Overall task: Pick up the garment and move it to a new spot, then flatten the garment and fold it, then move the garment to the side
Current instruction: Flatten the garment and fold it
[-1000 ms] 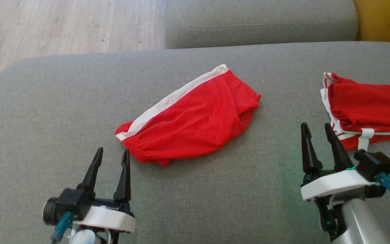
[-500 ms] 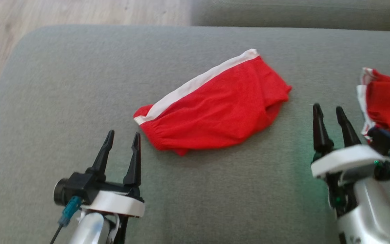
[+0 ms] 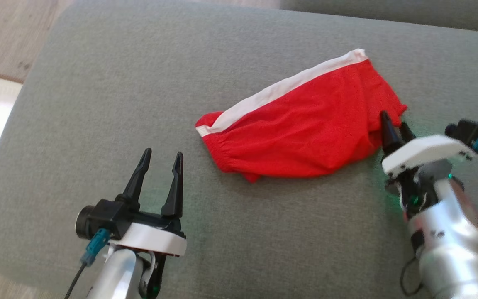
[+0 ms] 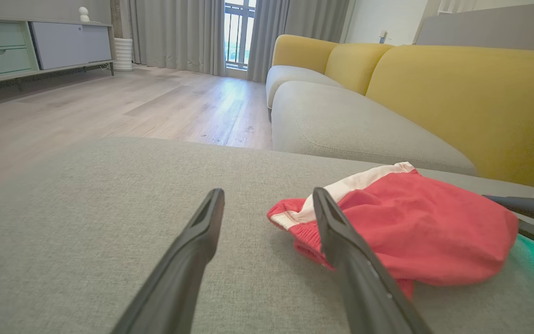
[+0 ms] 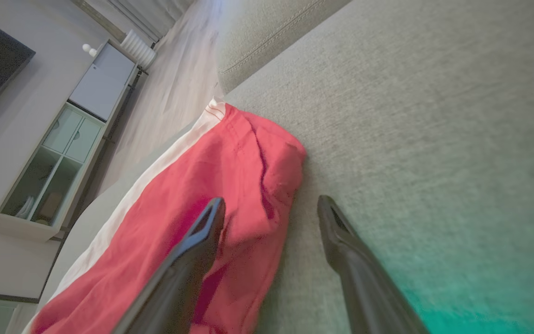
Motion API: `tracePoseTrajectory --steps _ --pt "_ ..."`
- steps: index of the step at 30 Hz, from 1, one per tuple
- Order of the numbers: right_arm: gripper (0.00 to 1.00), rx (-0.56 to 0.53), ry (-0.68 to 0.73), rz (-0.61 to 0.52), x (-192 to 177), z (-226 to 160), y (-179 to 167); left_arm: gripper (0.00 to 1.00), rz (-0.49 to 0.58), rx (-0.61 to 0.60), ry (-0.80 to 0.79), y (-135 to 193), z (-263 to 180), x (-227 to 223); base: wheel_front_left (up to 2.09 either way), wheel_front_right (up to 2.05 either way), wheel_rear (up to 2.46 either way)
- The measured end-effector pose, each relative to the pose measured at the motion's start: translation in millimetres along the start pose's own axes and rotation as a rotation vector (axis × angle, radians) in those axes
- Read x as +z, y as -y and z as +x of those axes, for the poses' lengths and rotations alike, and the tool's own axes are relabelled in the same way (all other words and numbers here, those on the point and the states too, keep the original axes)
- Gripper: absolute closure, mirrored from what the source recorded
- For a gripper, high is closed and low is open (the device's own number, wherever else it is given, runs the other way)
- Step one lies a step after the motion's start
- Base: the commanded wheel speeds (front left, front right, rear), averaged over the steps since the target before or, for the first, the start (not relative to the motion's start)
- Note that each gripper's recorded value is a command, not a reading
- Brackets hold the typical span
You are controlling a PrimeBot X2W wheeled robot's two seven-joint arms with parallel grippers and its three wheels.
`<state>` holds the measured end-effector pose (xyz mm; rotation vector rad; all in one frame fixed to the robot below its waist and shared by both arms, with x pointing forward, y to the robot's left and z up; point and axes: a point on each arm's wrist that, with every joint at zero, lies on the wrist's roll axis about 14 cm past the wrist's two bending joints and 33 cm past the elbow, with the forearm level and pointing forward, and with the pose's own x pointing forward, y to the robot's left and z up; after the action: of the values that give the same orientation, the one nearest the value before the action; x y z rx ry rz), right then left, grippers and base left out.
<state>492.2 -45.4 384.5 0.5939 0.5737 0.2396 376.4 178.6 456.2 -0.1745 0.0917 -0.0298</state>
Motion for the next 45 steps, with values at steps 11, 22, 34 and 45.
tracePoseTrajectory --steps 11,22,34,45 --pt "0.00 -0.019 -0.115 -0.050 -4 39 -13 0.00 0.002 0.053 -0.030 -17 -6 -8 0.00 0.00 0.00" --pt "1.00 -0.019 -0.138 -0.147 -8 47 -17 0.00 -0.004 0.038 -0.039 -12 -2 -11 0.00 0.00 0.00" --pt "1.00 -0.028 0.096 -0.067 25 24 -6 0.00 0.002 -0.018 -0.034 4 10 -11 0.00 0.00 0.00" --pt "1.00 -0.176 0.271 0.057 43 -39 58 0.00 0.006 -0.095 -0.007 29 13 -4 0.00 0.00 0.00"
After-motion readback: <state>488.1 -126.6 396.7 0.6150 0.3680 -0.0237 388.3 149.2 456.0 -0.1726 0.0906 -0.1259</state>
